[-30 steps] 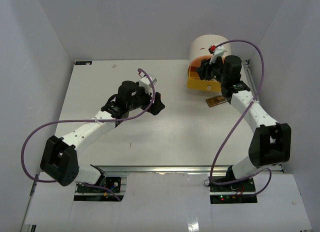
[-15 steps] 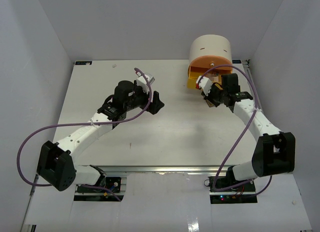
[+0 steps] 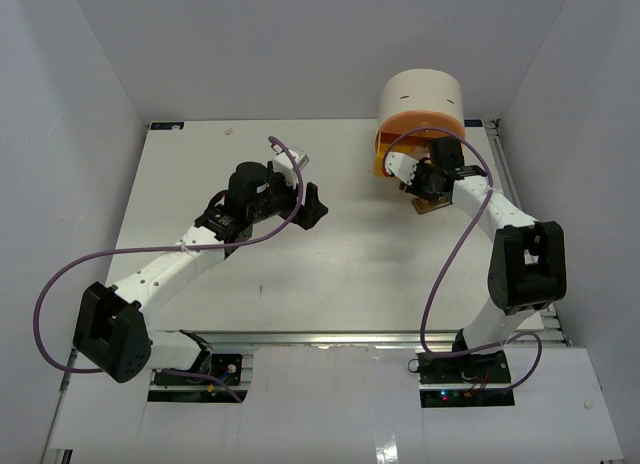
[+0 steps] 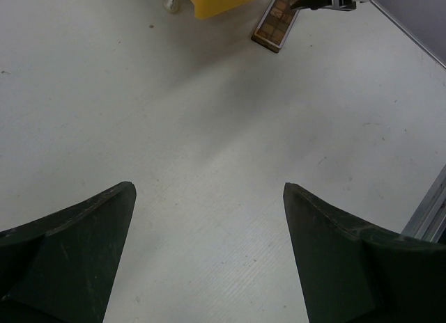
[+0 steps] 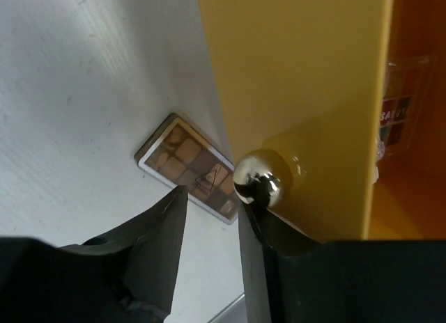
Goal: Organize the makeup
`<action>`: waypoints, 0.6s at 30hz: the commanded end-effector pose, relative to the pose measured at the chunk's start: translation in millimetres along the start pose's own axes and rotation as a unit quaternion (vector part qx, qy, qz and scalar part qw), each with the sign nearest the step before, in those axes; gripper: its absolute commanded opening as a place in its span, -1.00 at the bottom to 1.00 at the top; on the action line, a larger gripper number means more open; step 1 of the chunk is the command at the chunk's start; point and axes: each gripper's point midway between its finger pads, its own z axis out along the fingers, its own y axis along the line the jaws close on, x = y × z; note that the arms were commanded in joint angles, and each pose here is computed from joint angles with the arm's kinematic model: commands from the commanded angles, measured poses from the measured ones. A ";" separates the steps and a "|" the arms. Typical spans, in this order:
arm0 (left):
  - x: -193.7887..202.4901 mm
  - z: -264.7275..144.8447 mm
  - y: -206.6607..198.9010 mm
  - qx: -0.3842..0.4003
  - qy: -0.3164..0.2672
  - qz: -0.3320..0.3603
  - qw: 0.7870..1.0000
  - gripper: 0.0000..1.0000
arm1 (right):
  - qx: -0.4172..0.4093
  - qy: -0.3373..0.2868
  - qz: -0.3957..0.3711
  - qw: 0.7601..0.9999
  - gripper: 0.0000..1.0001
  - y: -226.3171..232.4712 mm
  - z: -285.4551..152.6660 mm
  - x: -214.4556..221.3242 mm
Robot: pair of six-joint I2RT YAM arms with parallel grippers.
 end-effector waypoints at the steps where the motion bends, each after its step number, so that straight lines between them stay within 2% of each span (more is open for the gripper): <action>1: -15.2 -12.6 -0.6 -0.005 -0.025 0.011 1.000 0.96 | 0.104 0.013 -0.010 0.994 0.24 -57.5 -5.8 -5.2; 5: -16.3 -13.1 -1.5 -0.003 -0.026 0.011 1.000 0.96 | 0.128 -0.005 -0.014 0.992 0.85 -59.2 -16.4 -9.8; 10: -16.1 -12.8 -2.6 0.001 -0.026 0.010 1.000 0.96 | 0.114 -0.031 -0.016 0.993 0.82 -50.8 -20.8 -17.9; 14: -16.1 -13.4 -1.2 -0.003 -0.026 0.011 1.000 0.96 | 0.046 -0.092 -0.012 0.995 0.87 -22.8 -27.3 -38.7; 18: -16.6 -13.7 -1.3 -0.004 -0.027 0.012 1.000 0.96 | -0.014 -0.109 -0.005 0.994 0.88 5.1 -41.4 -42.5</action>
